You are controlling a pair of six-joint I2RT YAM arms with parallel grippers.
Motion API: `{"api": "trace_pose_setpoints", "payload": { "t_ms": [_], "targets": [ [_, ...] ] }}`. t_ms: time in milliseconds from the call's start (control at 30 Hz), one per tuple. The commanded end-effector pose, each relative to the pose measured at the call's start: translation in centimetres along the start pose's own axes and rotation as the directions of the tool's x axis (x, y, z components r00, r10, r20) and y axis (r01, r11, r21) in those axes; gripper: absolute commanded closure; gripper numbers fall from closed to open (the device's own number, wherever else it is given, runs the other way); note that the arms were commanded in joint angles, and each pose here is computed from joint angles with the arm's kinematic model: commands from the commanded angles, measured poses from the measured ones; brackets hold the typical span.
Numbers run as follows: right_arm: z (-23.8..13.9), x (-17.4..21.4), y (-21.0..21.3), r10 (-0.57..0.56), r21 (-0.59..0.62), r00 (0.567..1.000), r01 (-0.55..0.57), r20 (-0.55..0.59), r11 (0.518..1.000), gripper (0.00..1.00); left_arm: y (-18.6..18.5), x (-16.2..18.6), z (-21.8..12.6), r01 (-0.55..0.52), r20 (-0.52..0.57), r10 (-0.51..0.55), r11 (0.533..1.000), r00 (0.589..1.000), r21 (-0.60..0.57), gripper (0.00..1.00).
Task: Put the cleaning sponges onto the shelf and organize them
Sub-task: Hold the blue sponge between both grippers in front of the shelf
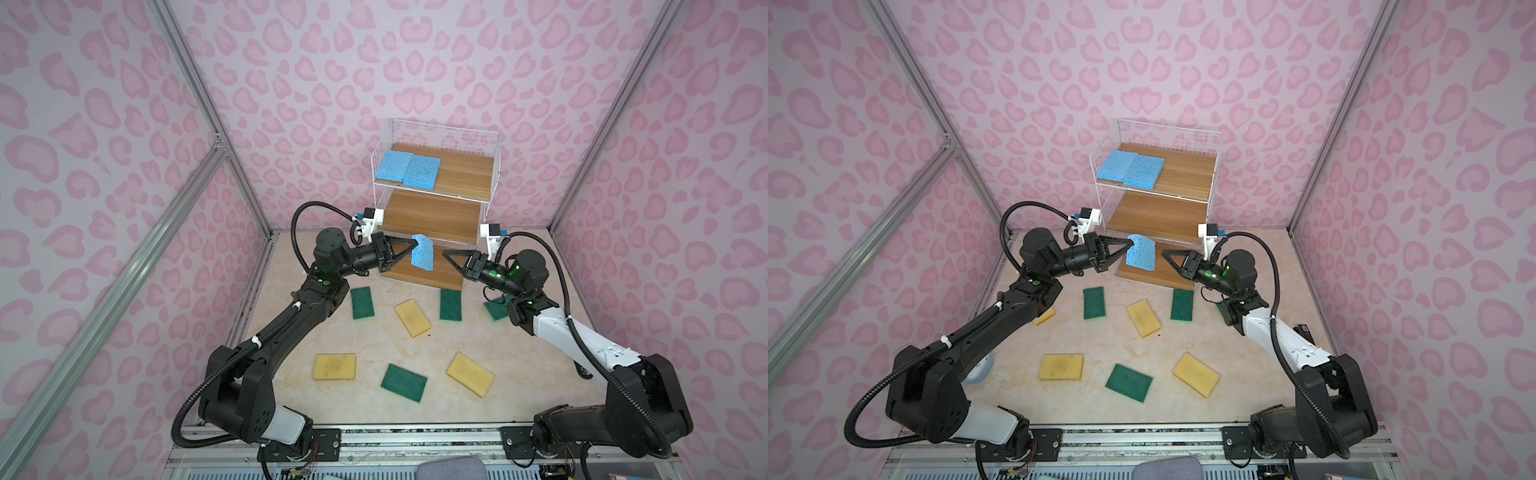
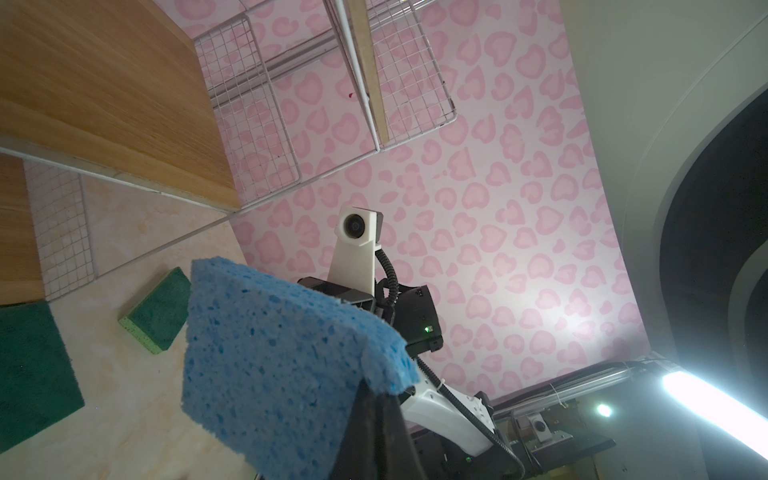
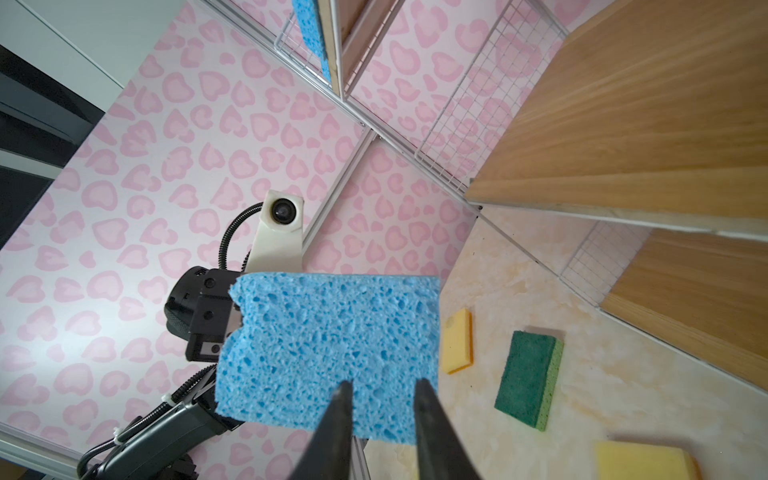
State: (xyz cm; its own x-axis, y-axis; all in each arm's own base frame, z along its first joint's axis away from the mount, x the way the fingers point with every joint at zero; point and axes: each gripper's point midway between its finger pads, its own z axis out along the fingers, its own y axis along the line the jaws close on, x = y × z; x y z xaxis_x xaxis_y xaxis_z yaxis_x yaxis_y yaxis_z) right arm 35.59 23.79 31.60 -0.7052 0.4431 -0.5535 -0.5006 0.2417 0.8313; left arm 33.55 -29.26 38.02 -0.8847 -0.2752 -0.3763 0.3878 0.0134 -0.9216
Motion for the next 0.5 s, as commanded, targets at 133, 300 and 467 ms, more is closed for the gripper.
{"api": "trace_pose_setpoints", "payload": {
  "t_ms": [133,300,467],
  "targets": [
    [0.0,0.8,0.9,-0.024,-0.063,1.0,0.023,-0.015,0.998,0.23,-3.6,0.1,0.0,-0.065,-0.008,0.066,0.995,0.998,0.076,0.96],
    [0.9,0.4,2.0,-0.025,-0.111,0.999,0.023,-0.02,0.994,0.22,-4.4,0.7,0.5,-0.07,-0.024,0.073,0.992,0.997,0.104,0.96],
    [1.4,-0.1,2.6,-0.017,-0.155,1.0,0.016,-0.006,0.988,0.24,-5.3,0.7,0.5,-0.078,-0.022,0.081,0.99,0.996,0.12,0.96]
  ]
}}
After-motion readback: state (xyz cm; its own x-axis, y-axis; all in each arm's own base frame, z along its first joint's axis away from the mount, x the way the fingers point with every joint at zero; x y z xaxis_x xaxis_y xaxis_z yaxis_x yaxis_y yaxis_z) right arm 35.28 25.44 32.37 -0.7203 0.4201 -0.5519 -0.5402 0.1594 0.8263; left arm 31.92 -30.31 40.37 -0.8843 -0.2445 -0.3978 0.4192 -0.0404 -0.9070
